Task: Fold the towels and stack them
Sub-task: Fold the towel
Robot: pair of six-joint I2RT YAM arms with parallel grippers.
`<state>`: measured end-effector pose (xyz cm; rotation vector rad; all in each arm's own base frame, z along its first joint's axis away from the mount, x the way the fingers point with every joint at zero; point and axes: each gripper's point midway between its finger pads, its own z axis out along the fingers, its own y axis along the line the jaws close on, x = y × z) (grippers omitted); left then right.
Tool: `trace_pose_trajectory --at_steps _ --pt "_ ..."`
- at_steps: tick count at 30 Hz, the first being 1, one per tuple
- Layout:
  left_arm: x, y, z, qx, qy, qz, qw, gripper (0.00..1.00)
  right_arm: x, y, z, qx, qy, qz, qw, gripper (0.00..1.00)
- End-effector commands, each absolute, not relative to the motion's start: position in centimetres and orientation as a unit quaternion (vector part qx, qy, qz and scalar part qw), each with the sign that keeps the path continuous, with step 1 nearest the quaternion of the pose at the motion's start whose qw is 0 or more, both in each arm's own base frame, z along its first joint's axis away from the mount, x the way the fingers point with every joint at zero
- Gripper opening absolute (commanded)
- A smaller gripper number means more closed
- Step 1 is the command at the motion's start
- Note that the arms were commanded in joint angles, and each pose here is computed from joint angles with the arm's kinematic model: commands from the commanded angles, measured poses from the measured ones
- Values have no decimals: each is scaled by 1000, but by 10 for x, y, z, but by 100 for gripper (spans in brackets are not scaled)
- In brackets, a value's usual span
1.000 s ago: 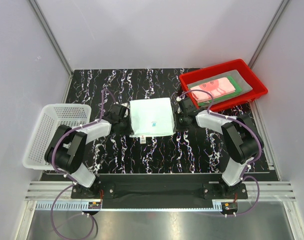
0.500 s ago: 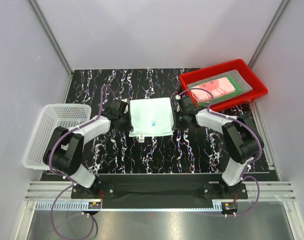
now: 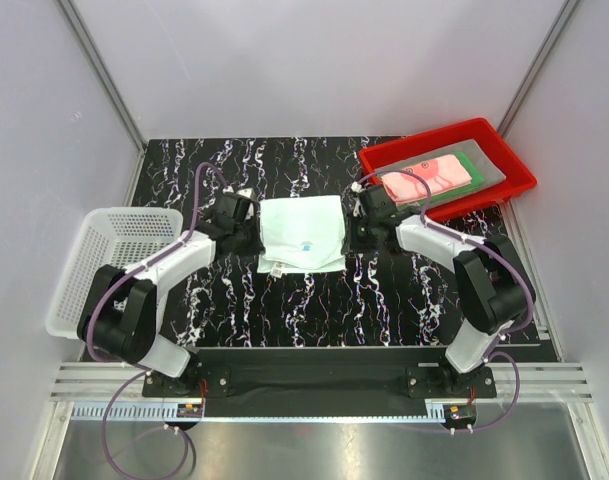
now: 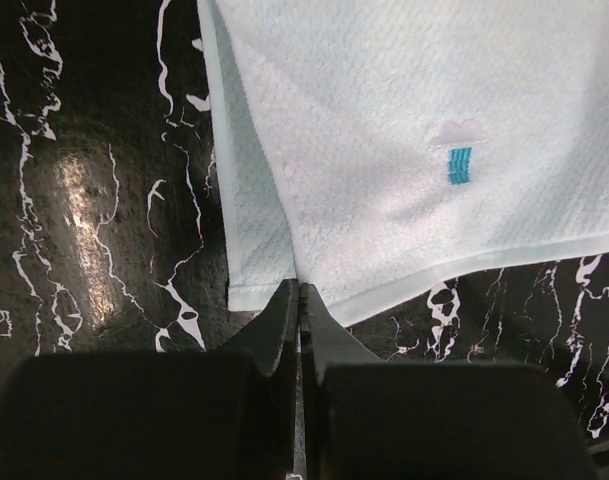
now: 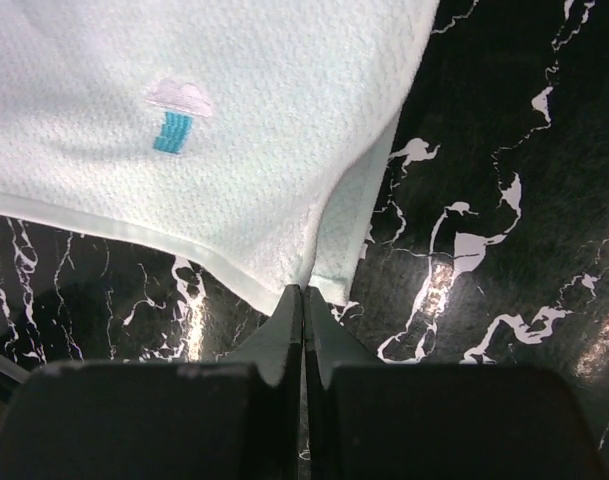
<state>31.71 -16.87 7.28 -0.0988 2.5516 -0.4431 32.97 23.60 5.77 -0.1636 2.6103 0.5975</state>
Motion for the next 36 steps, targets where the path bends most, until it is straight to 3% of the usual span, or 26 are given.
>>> trace_pose_trajectory --at_steps 1,17,28,36 --pt "328 -161 85 -41 937 -161 309 0 324 246 73 -59 933 259 242 0" --pt "318 -139 27 -57 954 -109 272 0 301 249 32 -46 931 291 214 0" --pt "341 -139 109 -77 931 -123 336 0 310 259 72 -53 913 321 245 0" --pt "323 -124 42 -85 956 -86 267 0 297 254 29 -32 922 319 218 0"
